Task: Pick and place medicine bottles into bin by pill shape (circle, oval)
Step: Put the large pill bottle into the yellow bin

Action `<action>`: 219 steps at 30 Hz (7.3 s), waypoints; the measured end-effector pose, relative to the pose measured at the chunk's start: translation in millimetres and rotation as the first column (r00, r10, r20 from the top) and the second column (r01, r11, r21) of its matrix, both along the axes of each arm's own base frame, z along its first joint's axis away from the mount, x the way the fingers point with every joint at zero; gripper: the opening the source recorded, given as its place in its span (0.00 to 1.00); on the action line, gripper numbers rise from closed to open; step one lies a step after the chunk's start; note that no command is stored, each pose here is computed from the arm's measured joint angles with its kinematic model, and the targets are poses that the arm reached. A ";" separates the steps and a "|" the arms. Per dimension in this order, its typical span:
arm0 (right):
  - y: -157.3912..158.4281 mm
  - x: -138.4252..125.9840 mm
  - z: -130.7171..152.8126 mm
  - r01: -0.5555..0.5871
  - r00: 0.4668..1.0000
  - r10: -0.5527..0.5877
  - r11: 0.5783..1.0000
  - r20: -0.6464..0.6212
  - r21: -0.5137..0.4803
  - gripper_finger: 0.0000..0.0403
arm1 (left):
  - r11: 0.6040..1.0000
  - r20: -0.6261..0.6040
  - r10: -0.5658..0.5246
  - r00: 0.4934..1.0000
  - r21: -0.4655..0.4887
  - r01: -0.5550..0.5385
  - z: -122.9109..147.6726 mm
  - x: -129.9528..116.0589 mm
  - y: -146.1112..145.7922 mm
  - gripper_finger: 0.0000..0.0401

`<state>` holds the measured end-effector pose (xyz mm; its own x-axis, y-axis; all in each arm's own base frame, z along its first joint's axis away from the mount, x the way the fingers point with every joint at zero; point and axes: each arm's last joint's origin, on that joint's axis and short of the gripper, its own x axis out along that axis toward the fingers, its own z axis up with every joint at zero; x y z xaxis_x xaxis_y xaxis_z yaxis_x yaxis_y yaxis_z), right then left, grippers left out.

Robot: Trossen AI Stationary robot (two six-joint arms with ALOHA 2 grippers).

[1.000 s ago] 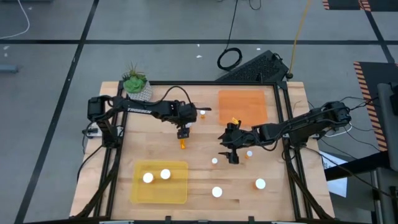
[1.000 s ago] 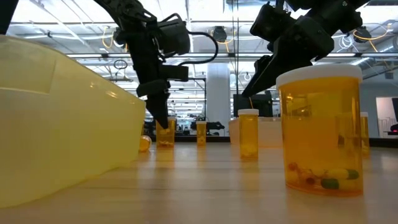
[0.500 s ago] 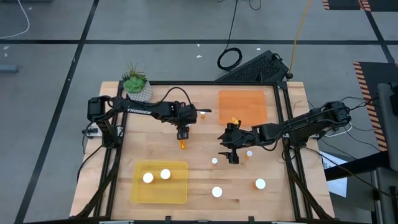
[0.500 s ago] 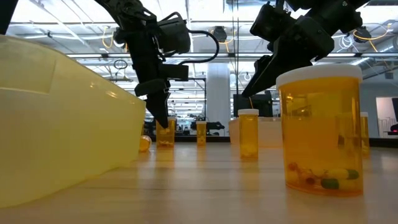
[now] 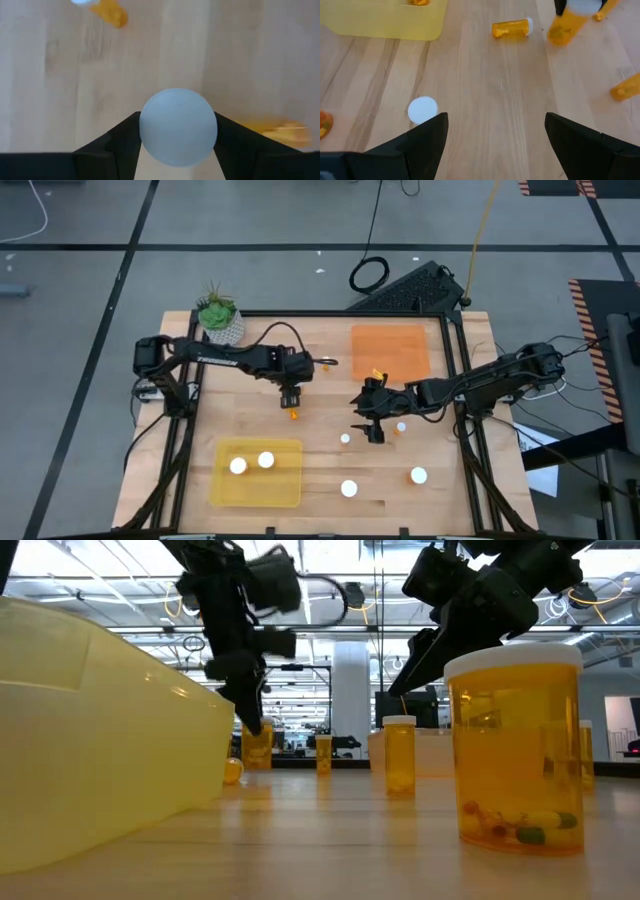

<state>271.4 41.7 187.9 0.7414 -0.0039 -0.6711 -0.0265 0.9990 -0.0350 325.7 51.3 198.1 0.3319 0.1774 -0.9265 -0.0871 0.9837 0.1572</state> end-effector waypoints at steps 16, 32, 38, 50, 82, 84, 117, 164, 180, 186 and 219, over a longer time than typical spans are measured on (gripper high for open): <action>-0.2 0.0 0.0 0.001 1.000 -0.001 1.000 0.001 -0.003 0.81 | 0.993 0.270 -0.058 0.961 -0.080 0.082 93.8 -56.2 -77.6 0.54; -0.2 0.0 -0.1 0.002 1.000 -0.002 1.000 0.002 -0.003 0.81 | 0.979 0.330 -0.112 0.937 -0.126 0.161 98.0 -82.4 -165.8 0.54; -0.2 0.0 0.0 0.002 1.000 -0.002 1.000 0.002 -0.003 0.81 | 0.975 0.375 -0.104 0.921 -0.147 0.169 97.3 -83.9 -184.2 0.54; -0.2 0.0 -0.1 0.007 1.000 -0.007 1.000 0.001 0.002 0.81 | 0.976 0.321 -0.113 0.940 -0.140 0.165 64.8 -66.7 -211.4 0.54; -0.2 0.1 0.0 0.007 1.000 -0.007 1.000 0.002 0.003 0.81 | 0.987 0.076 -0.151 0.986 -0.042 0.155 -17.1 -39.9 -229.3 0.55; -0.2 0.0 0.0 0.007 1.000 -0.007 1.000 0.001 0.003 0.81 | 0.988 0.079 -0.149 0.986 -0.036 0.152 -17.0 -39.4 -228.5 0.56; 66.3 -35.3 17.1 -0.011 0.999 0.009 0.997 0.031 0.079 0.81 | 0.989 0.299 -0.139 0.944 -0.005 0.147 38.9 -51.1 -217.3 0.81; 135.5 -1.2 -84.3 -0.181 0.983 0.180 0.953 0.030 0.244 0.55 | 0.934 0.657 -0.283 0.699 0.024 0.355 47.2 9.6 -220.7 0.81; 124.7 -9.8 -53.4 -0.199 0.979 0.201 0.960 0.011 0.196 0.55 | 0.918 0.481 -0.352 0.803 0.011 0.396 57.6 42.1 -242.1 0.81; 117.1 -30.6 -21.3 -0.184 0.982 0.187 0.972 -0.008 0.144 0.55 | 0.915 0.403 -0.370 0.837 0.000 0.404 63.4 62.2 -248.3 0.81; 38.0 -113.6 86.6 -0.035 0.977 0.050 0.997 0.209 -0.075 0.55 | 0.855 0.210 -0.501 0.839 -0.032 0.518 19.9 112.8 -266.2 0.81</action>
